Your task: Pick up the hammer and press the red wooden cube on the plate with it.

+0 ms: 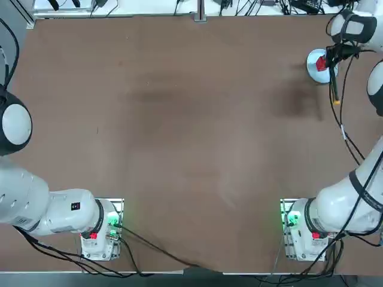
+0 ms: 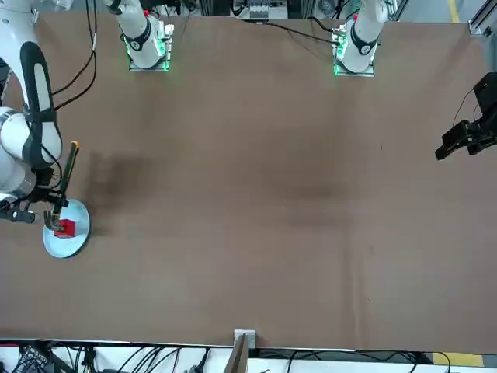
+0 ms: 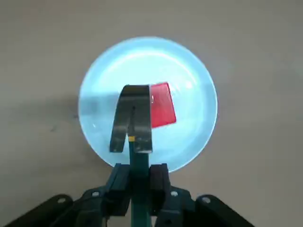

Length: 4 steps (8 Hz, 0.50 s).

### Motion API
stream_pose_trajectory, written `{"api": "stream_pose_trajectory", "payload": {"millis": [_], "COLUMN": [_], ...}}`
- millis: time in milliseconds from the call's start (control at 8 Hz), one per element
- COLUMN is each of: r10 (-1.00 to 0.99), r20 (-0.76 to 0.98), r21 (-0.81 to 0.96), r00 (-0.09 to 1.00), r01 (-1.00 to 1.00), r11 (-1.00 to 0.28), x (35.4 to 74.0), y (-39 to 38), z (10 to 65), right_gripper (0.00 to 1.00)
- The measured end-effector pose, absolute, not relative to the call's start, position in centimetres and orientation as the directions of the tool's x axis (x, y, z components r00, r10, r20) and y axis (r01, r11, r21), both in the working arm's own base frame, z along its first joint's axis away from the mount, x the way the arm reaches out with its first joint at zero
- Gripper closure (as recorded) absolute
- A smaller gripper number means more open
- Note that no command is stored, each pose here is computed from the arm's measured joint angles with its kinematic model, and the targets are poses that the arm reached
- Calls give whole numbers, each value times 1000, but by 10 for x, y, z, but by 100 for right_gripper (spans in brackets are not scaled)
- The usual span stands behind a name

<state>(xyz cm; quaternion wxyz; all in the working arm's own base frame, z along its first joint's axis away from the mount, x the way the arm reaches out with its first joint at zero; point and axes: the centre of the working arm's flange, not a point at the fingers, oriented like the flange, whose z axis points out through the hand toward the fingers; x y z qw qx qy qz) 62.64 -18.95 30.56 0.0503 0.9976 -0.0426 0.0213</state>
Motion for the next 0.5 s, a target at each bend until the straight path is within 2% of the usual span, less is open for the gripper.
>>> {"api": "stream_pose_trajectory", "payload": {"millis": [250, 500], "r10": [-25, 80], "r20": [30, -10], "r21": [70, 15], "r00": [999, 997], "r01": [-27, 81], "r11": [-997, -997], "x": [633, 632], "y": [-146, -63], "z": [362, 387], "right_gripper": [79, 79]}}
